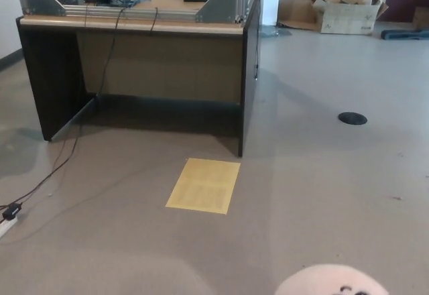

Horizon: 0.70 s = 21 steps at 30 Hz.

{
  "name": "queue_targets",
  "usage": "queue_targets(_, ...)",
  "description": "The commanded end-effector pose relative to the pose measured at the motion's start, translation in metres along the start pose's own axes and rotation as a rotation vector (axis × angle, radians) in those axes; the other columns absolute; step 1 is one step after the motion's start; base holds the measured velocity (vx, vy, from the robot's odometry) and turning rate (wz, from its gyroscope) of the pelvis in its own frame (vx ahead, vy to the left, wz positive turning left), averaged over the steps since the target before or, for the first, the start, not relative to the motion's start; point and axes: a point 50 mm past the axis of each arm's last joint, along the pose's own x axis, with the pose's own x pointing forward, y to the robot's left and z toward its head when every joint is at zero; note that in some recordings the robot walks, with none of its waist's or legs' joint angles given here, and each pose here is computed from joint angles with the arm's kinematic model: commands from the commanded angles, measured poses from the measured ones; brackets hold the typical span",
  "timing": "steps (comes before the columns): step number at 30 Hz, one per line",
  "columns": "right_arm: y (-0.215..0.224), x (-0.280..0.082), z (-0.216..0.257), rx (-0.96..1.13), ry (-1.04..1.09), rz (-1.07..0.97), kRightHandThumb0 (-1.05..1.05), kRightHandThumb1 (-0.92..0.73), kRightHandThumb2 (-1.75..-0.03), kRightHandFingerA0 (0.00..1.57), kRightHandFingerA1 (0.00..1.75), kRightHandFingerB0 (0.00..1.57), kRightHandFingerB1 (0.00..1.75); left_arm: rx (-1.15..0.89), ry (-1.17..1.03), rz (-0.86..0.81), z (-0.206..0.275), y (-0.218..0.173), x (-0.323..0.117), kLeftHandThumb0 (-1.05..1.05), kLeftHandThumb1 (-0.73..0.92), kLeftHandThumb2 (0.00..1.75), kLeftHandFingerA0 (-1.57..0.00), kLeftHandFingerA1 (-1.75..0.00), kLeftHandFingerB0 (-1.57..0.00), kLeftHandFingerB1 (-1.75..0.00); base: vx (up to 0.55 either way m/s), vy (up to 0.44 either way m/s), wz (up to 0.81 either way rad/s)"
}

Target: The robot extends its left hand to pick up an emotional support dumpling from the palm of a person and brings its hand down by its side. Then it extends its arm again to hand the dumpling back to the person.

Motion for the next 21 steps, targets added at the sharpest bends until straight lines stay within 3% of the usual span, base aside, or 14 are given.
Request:
queue_targets(1,-0.008,0.001,0.012,0.083,-0.123,-0.005,-0.29,-0.59,-0.58,0.97,0.55,0.35,0.33,-0.112,-0.082,-0.025,0.008,0.01,-0.001,-0.32,0.31,0.54,-0.9,-0.51,-0.65,-0.44,0.11,-0.002,0.01)
queue_targets(5,-0.008,0.002,0.013,0.096,-0.136,-0.002,-0.3,-0.59,-0.58,1.02,0.62,0.34,0.33,-0.127,-0.082,-0.03,0.008,0.01,0.0,-0.32,0.31,0.54,-0.9,-0.51,-0.65,-0.44,0.1,-0.001,0.02)
queue_targets(6,-0.008,0.003,0.016,0.077,-0.151,-0.009,-0.3,-0.6,-0.58,1.06,0.96,0.33,0.33,-0.127,-0.086,-0.026,0.01,0.01,0.001,-0.32,0.31,0.55,-0.85,-0.51,-0.64,-0.44,0.1,-0.003,0.0)
queue_targets(8,-0.007,0.005,0.018,0.069,-0.162,-0.012,-0.3,-0.6,-0.58,1.06,0.96,0.33,0.33,-0.129,-0.09,-0.025,0.012,0.01,0.001,-0.32,0.31,0.55,-0.85,-0.51,-0.64,-0.44,0.05,-0.002,0.01)
queue_targets(9,-0.007,0.005,0.02,0.047,-0.177,-0.02,-0.3,-0.6,-0.58,1.0,0.64,0.33,0.34,-0.124,-0.101,-0.023,0.013,0.01,0.001,-0.32,0.3,0.55,-0.84,-0.51,-0.63,-0.45,0.0,0.0,0.0)
queue_targets(13,-0.007,0.004,0.017,0.04,-0.177,-0.019,-0.31,-0.6,-0.58,1.01,0.63,0.33,0.34,-0.126,-0.114,-0.029,0.01,0.011,-0.001,-0.33,0.3,0.55,-0.84,-0.51,-0.64,-0.45,0.0,0.0,0.0)
queue_targets(14,-0.005,0.004,0.018,0.036,-0.187,-0.015,-0.29,-0.61,-0.58,1.07,0.92,0.33,0.33,-0.127,-0.148,-0.053,0.015,0.013,-0.002,-0.39,0.29,0.56,-0.75,-0.49,-0.6,-0.45,0.0,0.0,0.0)
queue_targets(15,-0.004,0.004,0.018,0.032,-0.19,-0.014,-0.21,-0.44,-0.92,0.99,0.93,0.19,0.5,-0.124,-0.18,-0.075,0.019,0.013,-0.003,-0.31,0.31,0.5,-0.7,-0.43,-0.6,-0.41,0.0,0.0,0.0)
queue_targets(16,-0.004,0.004,0.018,0.03,-0.19,-0.015,-0.21,-0.44,-0.92,0.99,0.93,0.19,0.5,-0.12,-0.202,-0.09,0.023,0.012,-0.004,-0.31,0.31,0.5,-0.7,-0.43,-0.6,-0.41,0.0,0.0,0.0)
queue_targets(17,-0.003,0.004,0.019,0.031,-0.194,-0.015,-0.29,-0.61,-0.58,1.06,0.94,0.32,0.33,-0.109,-0.284,-0.165,0.042,0.008,-0.003,-0.42,0.29,0.57,-0.57,-0.44,-0.49,-0.42,0.0,0.0,0.0)
queue_targets(21,-0.002,0.004,0.02,0.032,-0.198,-0.016,-0.29,-0.61,-0.58,1.06,0.94,0.32,0.33,-0.104,-0.319,-0.202,0.051,0.006,-0.005,-0.42,0.29,0.57,-0.57,-0.44,-0.49,-0.42,0.0,0.0,0.0)
